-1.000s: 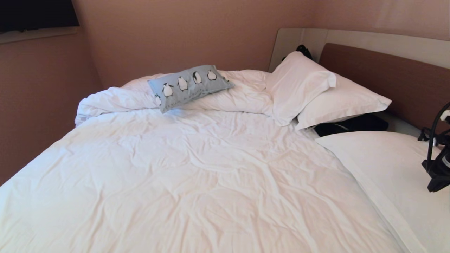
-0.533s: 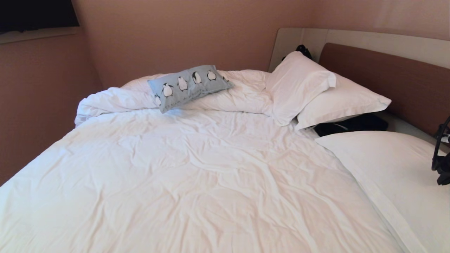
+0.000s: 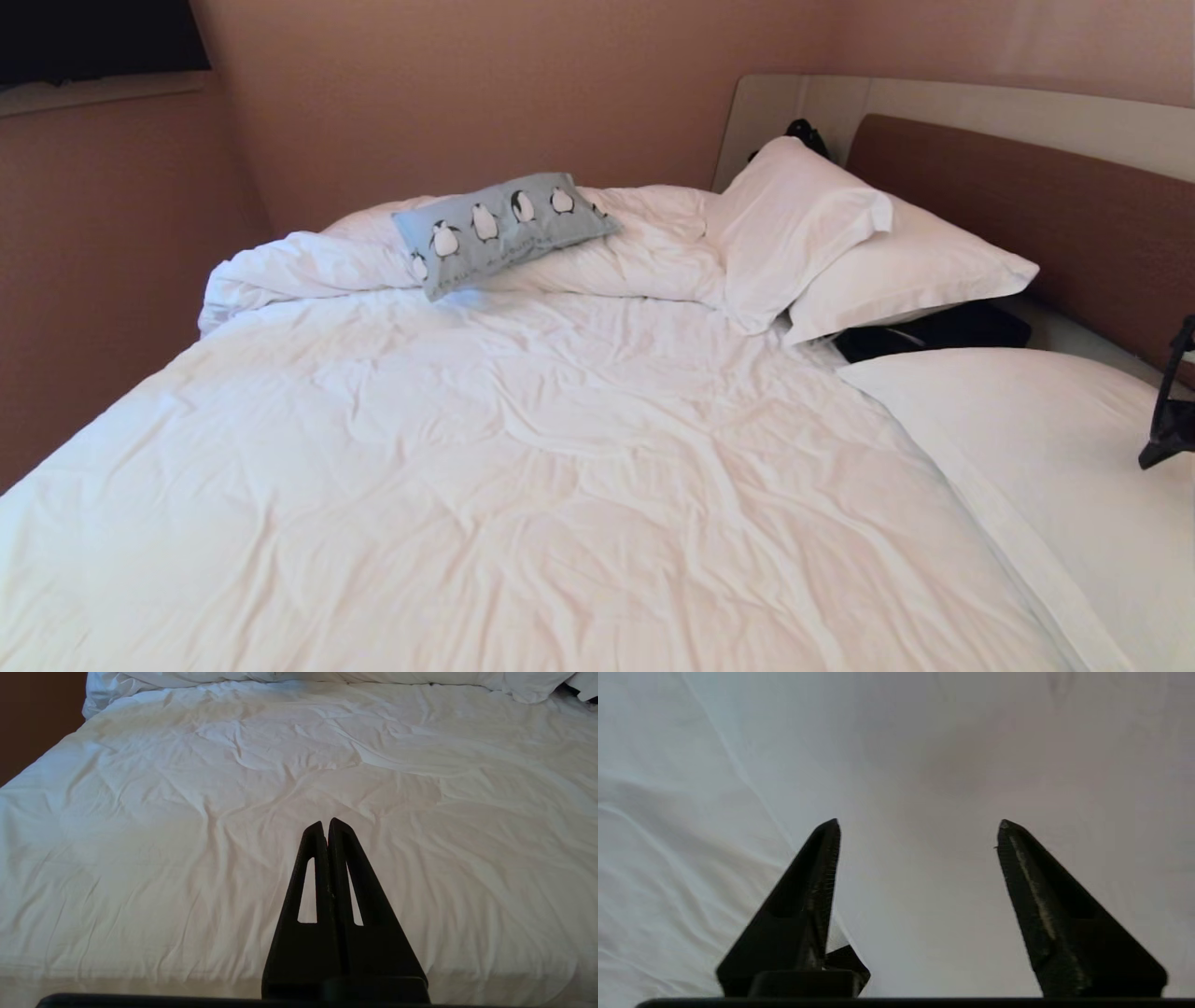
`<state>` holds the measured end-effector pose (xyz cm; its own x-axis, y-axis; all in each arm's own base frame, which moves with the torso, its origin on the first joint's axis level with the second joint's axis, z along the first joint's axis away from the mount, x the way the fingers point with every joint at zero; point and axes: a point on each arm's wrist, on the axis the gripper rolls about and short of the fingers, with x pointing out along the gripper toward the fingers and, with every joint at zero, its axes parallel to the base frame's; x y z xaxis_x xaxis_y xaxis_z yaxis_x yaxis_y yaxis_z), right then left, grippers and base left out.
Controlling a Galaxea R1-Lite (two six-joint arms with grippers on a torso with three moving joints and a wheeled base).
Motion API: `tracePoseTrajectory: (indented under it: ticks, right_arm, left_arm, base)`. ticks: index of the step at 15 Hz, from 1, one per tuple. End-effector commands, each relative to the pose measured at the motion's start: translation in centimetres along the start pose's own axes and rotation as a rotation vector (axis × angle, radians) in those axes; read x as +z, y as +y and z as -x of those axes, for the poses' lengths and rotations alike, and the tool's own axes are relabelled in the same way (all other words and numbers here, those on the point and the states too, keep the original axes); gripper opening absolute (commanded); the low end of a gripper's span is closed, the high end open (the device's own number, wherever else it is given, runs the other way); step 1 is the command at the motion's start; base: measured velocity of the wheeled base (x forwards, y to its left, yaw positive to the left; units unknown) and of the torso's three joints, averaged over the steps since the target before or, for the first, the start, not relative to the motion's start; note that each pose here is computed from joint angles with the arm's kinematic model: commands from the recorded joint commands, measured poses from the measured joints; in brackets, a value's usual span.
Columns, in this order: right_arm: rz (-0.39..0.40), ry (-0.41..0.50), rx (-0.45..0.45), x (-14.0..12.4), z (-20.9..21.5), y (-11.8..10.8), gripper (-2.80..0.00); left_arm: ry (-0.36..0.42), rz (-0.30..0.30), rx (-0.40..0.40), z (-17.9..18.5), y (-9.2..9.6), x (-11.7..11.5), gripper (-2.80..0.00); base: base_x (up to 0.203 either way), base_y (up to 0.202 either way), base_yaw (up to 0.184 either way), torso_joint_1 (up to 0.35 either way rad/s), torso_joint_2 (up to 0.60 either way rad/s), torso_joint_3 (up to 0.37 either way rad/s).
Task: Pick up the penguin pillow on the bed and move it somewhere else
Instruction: Pick up the pillow
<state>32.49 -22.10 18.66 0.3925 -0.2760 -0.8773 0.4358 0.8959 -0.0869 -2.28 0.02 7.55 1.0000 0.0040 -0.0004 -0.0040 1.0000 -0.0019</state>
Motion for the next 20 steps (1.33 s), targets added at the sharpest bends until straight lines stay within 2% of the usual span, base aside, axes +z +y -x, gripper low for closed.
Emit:
tracePoseTrajectory:
  ticks: [1, 20]
  right_arm:
    - [-0.01, 0.014, -0.003, 0.0, -0.7, -0.4, 0.0]
    - [-0.005, 0.059, 0.004, -0.1, -2.7, -0.4, 0.0]
  left_arm:
    - [0.001, 0.001, 0.001, 0.0, 0.0, 0.0, -2.8]
    - [0.001, 0.0, 0.001, 0.0, 0.0, 0.0, -2.8]
  base:
    - [0.0, 0.0, 0.0, 0.0, 0.0, 0.0]
    - [0.0, 0.0, 0.0, 0.0, 0.0, 0.0]
